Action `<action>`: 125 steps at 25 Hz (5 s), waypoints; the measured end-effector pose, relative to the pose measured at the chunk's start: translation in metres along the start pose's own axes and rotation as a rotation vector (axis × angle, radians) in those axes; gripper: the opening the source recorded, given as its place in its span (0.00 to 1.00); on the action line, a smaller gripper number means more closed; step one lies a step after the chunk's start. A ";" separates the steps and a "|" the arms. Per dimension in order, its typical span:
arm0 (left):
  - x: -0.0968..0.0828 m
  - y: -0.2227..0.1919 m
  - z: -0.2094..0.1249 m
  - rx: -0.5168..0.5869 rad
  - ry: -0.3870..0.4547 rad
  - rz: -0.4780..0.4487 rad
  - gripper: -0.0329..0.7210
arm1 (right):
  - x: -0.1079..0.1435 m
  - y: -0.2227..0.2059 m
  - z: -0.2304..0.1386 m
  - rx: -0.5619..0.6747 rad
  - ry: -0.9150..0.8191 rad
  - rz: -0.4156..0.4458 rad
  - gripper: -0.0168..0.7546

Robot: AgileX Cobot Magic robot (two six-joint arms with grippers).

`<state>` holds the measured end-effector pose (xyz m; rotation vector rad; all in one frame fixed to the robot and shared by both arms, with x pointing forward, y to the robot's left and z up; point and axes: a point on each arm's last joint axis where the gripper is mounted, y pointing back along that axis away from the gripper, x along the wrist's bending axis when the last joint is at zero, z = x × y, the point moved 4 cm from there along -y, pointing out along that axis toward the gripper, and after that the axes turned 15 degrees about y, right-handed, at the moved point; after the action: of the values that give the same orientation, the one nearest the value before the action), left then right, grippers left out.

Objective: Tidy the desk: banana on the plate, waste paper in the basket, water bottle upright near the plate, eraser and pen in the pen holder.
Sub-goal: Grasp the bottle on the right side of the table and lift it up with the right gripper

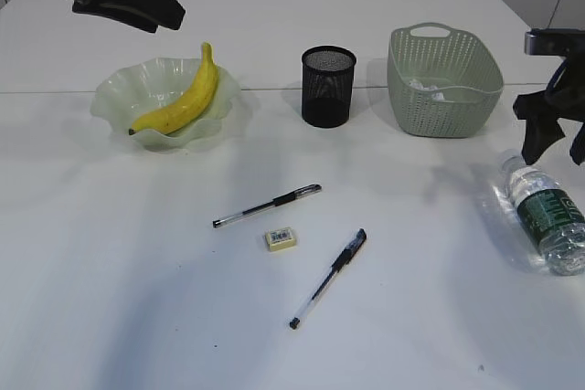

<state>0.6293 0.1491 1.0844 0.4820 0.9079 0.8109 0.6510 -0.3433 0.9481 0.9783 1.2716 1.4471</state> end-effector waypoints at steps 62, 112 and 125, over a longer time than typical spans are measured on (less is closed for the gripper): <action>0.001 0.000 -0.007 0.054 -0.024 0.009 0.42 | 0.008 -0.047 0.020 0.125 0.034 0.093 0.76; -0.001 0.002 -0.015 0.118 -0.028 -0.005 0.42 | 0.021 -0.056 0.013 0.180 0.191 0.072 0.45; -0.001 0.002 -0.017 0.126 -0.027 -0.008 0.42 | 0.021 -0.055 0.014 0.178 0.164 0.068 0.45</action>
<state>0.6142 0.1499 1.0774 0.5981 0.9387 0.7410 0.6671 -0.3186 0.8950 1.0453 1.5202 1.5113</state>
